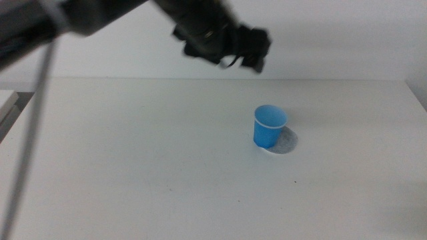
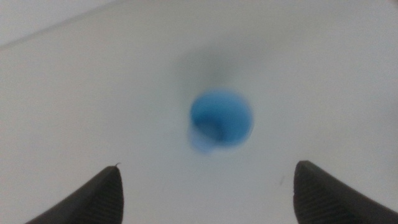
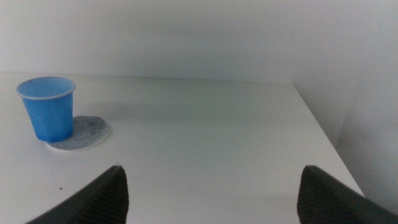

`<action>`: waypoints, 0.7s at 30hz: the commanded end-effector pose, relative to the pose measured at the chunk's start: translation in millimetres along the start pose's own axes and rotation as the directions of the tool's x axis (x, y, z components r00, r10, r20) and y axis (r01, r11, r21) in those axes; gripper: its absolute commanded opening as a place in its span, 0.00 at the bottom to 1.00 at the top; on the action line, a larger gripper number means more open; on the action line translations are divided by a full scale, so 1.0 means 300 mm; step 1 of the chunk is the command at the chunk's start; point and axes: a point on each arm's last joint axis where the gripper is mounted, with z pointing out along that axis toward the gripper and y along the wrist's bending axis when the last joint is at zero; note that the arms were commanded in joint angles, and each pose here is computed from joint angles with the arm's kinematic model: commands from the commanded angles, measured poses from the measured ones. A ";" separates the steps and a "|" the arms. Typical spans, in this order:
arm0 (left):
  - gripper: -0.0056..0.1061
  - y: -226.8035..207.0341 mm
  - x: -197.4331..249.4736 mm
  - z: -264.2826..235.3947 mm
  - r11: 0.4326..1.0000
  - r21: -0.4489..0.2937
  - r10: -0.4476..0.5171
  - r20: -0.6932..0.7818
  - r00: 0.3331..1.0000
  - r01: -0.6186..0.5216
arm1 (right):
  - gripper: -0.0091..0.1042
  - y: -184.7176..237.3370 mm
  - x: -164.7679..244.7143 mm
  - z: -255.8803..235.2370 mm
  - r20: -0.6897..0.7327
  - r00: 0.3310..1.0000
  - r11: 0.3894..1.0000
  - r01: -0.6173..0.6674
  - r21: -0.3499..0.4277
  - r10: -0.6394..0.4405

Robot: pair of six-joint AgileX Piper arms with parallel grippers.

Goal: Place an empty cup on a cup mat.

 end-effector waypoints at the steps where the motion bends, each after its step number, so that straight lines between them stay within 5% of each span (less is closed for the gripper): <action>1: 0.89 0.015 0.078 -0.060 1.000 -0.018 0.017 0.018 1.000 -0.017 | 0.90 0.000 0.001 0.000 0.007 1.000 1.000 0.010 0.000 -0.010; 5: 0.89 0.049 0.244 -0.168 0.997 -0.036 -0.066 0.052 0.996 0.068 | 0.90 0.000 0.001 0.000 0.007 1.000 1.000 0.010 0.000 -0.010; 10: 0.89 0.093 0.411 -0.259 0.996 -0.090 0.006 0.214 0.977 0.013 | 0.90 0.000 0.001 0.000 0.007 1.000 1.000 0.010 0.000 -0.010; 21: 0.89 0.205 0.793 -0.399 0.964 -0.225 -0.025 0.451 0.892 0.140 | 0.90 0.000 0.001 0.000 0.007 1.000 1.000 0.010 0.000 -0.010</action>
